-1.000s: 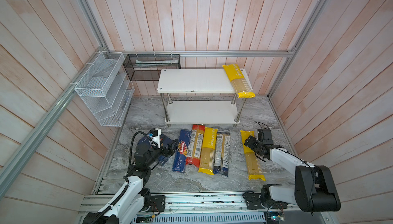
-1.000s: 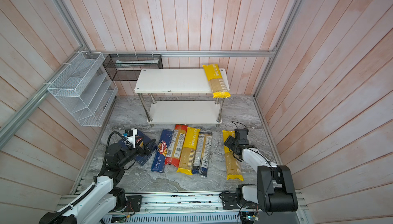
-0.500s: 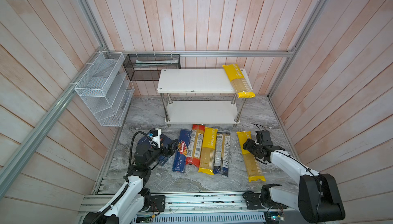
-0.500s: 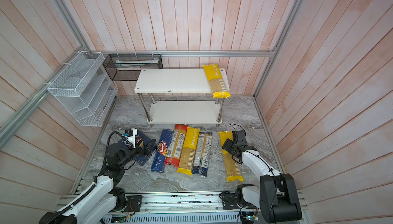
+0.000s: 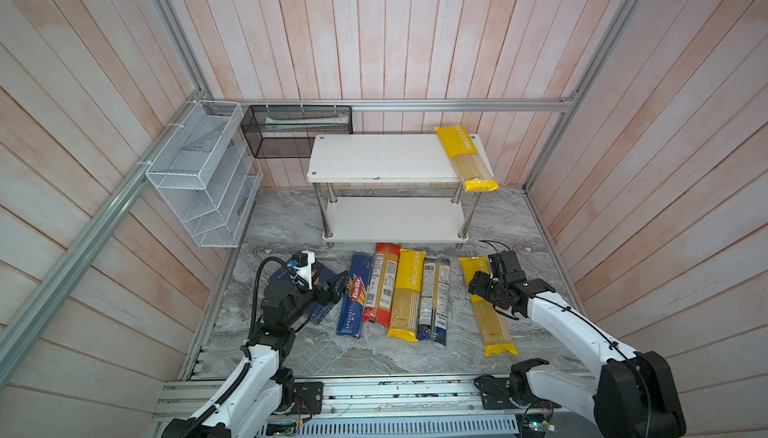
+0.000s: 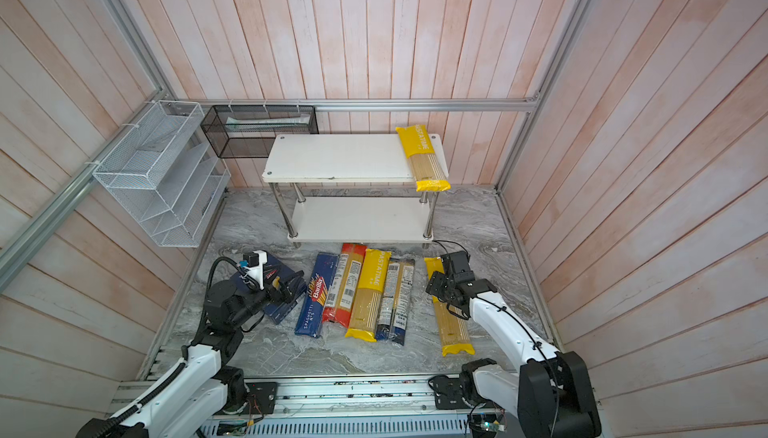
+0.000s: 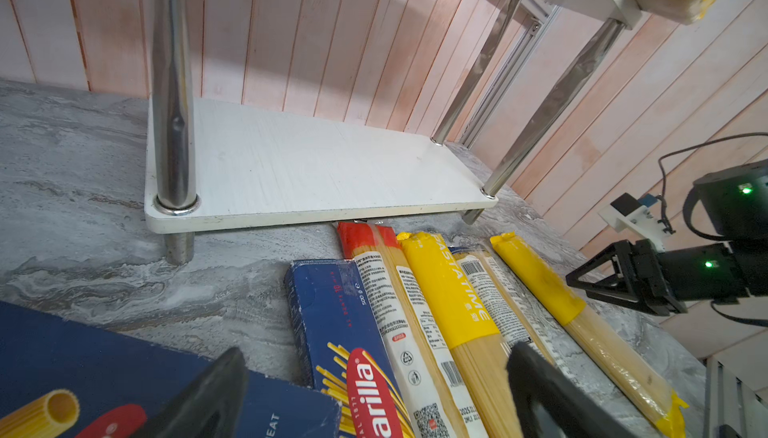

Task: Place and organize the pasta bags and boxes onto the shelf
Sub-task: 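Close the right gripper on the yellow bag's top end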

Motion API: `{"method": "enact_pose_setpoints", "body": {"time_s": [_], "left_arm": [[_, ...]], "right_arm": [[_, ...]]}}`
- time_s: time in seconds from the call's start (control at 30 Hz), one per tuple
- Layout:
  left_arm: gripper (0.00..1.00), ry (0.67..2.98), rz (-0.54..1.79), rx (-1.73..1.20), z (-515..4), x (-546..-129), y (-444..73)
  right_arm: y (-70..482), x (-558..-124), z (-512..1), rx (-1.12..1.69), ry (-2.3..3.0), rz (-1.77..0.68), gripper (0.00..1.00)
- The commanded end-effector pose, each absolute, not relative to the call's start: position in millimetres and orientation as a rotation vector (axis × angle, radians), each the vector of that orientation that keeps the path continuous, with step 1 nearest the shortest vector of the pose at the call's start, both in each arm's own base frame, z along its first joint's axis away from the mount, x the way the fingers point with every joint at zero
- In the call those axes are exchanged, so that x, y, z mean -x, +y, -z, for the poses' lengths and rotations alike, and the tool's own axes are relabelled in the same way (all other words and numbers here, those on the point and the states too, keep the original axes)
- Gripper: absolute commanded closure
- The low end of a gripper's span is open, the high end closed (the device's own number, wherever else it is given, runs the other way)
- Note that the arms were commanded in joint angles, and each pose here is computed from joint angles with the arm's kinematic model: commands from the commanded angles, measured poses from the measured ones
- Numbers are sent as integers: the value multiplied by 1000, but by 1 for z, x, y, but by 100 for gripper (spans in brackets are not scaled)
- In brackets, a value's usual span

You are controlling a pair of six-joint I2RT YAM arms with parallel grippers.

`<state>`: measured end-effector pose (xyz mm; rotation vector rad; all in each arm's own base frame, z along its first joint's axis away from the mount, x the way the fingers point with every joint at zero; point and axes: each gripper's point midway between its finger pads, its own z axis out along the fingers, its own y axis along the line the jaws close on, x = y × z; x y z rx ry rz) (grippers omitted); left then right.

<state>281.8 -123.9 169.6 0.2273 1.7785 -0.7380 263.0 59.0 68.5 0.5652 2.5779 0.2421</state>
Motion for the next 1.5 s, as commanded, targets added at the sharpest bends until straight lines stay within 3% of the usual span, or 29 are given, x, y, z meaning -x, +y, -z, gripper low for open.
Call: {"method": "enact_pose_setpoints", "body": {"time_s": [0.0,0.53,0.97,1.17,1.47], "left_arm": [[0,1758,749,-251,-172,-280,-127],[0,1754,754,-251,-171,-280,-128],[0,1763,762,-257,-169,-280,-130],[0,1762,761,-258,-169,-280,-130],[0,1764,756,-256,-169,-280,-129]], "right_arm": [[50,-240,-56,-619,2630,-176,26],[45,-271,-49,-293,2734,41,23],[36,-285,-25,-283,2806,164,22],[32,-277,-5,-330,2857,149,24],[30,-287,-4,-434,2778,11,36]]}}
